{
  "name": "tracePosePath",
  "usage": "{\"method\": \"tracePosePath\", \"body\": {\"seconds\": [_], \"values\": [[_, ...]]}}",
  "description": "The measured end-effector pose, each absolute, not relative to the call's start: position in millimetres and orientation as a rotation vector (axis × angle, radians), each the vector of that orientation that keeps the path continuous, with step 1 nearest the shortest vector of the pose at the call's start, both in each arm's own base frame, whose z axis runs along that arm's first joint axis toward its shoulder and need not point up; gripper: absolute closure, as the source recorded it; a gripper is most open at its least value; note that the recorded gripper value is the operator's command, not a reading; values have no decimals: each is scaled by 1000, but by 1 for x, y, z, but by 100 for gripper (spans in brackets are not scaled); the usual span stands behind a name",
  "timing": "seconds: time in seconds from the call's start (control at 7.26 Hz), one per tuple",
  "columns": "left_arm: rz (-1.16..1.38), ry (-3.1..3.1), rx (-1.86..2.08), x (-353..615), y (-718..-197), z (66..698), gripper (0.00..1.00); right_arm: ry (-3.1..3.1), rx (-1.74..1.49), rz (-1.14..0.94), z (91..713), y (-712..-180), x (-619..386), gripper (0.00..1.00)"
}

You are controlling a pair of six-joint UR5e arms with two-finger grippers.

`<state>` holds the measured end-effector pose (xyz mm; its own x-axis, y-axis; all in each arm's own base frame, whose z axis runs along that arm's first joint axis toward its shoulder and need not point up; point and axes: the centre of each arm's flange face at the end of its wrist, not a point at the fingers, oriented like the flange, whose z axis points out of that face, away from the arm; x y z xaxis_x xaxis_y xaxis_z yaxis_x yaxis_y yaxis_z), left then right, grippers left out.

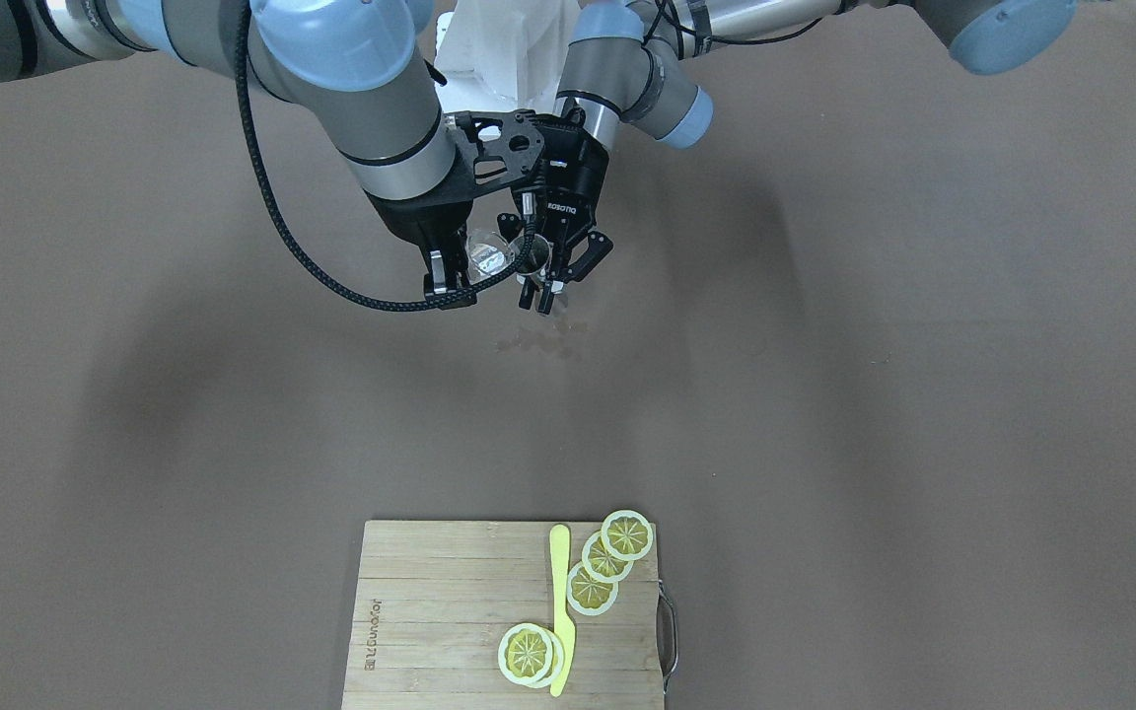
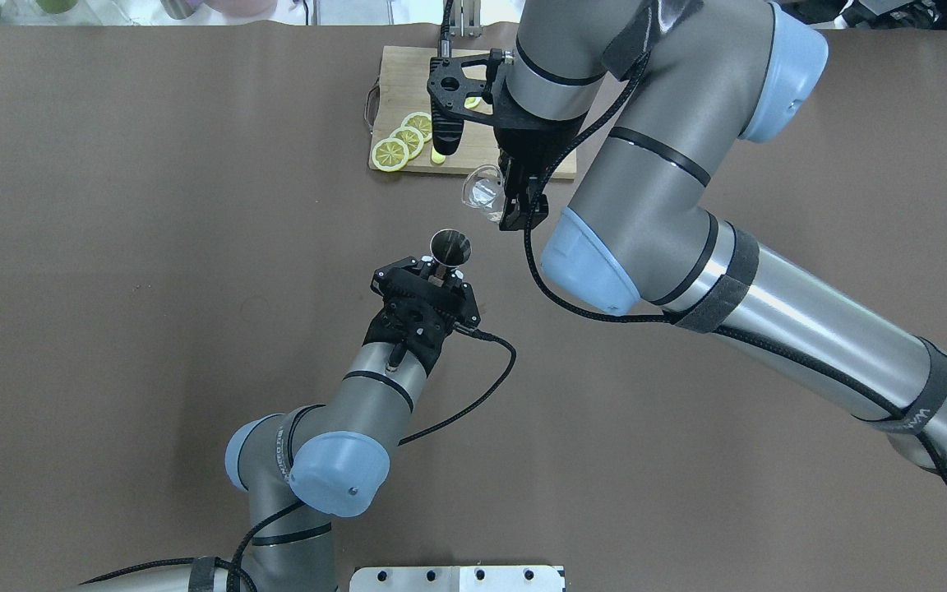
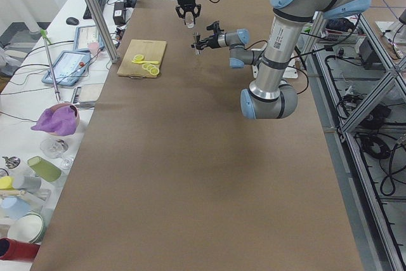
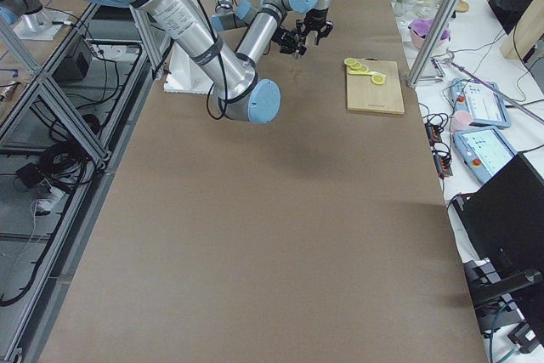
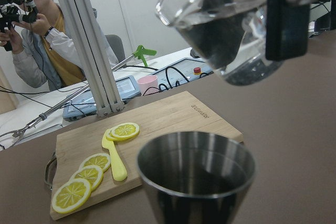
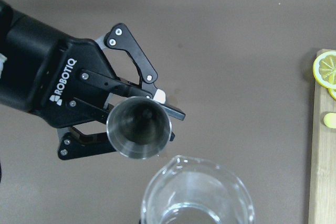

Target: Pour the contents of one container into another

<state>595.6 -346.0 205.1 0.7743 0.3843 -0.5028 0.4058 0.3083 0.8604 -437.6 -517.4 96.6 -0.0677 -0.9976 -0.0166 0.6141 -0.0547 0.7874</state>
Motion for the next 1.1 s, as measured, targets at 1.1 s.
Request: {"method": "tracePosePath", "body": {"seconds": [1.1], "values": [[-5,722,1287,596,-345,202,100,-688,649,-1557,90,-516,-464,100]]}}
